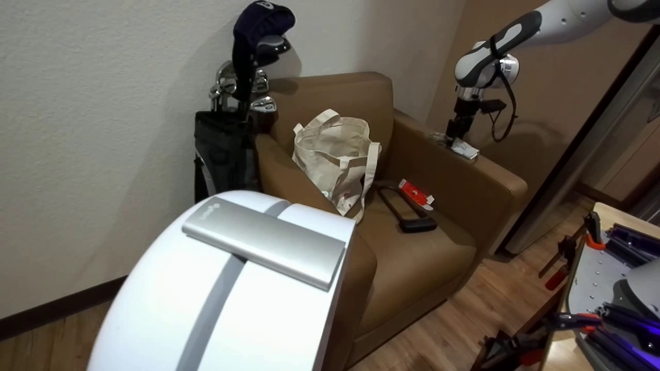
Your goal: Move the glove to the left armrest
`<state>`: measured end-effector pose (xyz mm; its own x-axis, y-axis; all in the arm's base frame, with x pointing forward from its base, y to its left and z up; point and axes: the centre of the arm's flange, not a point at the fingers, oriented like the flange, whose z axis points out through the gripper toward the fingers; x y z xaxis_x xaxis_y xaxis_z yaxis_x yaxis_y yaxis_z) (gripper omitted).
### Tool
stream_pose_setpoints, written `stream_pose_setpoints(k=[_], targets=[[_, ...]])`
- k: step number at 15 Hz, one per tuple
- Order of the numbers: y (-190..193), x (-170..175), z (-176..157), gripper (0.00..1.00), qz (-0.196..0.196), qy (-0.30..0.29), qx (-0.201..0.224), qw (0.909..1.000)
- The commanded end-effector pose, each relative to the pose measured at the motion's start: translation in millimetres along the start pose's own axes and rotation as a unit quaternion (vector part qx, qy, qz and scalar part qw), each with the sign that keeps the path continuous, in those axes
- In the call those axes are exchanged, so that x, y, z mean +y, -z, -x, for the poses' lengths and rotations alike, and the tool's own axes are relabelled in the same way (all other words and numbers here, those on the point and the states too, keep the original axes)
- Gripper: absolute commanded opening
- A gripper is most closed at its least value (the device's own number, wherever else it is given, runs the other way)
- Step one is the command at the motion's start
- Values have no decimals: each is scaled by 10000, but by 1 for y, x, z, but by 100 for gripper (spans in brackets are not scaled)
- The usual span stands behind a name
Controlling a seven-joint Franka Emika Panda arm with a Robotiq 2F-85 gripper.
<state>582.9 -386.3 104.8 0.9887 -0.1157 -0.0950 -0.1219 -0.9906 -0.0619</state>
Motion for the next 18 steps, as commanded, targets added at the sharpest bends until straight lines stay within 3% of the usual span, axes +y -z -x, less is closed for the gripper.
stream_pose_setpoints(k=[1, 7, 13, 18], targets=[[-1, 4, -11, 39, -66, -100, 106, 9999], [29, -14, -8, 1, -76, -14, 156, 9998], [102, -106, 4, 2, -77, 719, 342, 9968], [121, -213, 37, 2, 196, 1784, 106, 9837]])
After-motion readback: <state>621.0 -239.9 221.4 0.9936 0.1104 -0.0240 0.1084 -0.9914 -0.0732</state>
